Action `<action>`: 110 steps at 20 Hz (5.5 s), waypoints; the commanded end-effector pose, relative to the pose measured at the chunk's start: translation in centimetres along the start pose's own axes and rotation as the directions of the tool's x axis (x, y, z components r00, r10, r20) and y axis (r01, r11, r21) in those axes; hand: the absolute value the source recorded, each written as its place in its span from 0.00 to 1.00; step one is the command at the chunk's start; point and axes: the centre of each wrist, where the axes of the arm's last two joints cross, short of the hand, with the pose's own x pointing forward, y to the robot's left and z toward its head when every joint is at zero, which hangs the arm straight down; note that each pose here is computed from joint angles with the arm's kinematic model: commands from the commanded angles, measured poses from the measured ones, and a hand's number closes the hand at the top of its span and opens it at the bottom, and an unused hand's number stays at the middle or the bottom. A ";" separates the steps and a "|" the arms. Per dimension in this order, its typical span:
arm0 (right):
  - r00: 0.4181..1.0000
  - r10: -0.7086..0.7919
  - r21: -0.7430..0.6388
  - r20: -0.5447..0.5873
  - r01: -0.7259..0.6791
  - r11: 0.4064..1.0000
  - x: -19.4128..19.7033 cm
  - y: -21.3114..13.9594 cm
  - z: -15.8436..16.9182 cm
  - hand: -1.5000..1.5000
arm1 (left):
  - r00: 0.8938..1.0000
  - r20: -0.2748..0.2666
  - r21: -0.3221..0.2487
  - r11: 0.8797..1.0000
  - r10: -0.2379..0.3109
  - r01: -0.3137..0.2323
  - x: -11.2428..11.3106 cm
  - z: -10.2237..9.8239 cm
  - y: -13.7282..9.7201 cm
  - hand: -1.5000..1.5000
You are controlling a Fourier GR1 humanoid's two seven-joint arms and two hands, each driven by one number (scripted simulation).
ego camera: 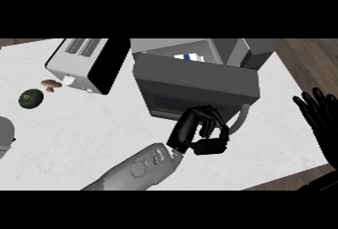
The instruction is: Pick up the milk, place it into the microwave and close the microwave
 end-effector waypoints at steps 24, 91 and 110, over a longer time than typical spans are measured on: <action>0.996 -0.070 0.109 0.059 0.063 0.992 4.1 -0.7 -2.8 0.00 | 0.979 0.107 0.277 0.941 0.173 -0.196 2.8 -6.8 4.7 1.00; 0.977 -0.210 0.352 0.047 0.180 0.918 9.6 -2.5 -6.2 0.00 | 0.992 0.112 0.340 0.936 0.058 -0.093 -0.5 -6.5 5.1 1.00; 0.984 -0.175 0.317 0.040 0.153 0.936 12.1 -3.1 -4.8 0.00 | 0.992 -0.037 0.427 0.899 0.124 -0.097 -3.4 -4.6 5.8 0.00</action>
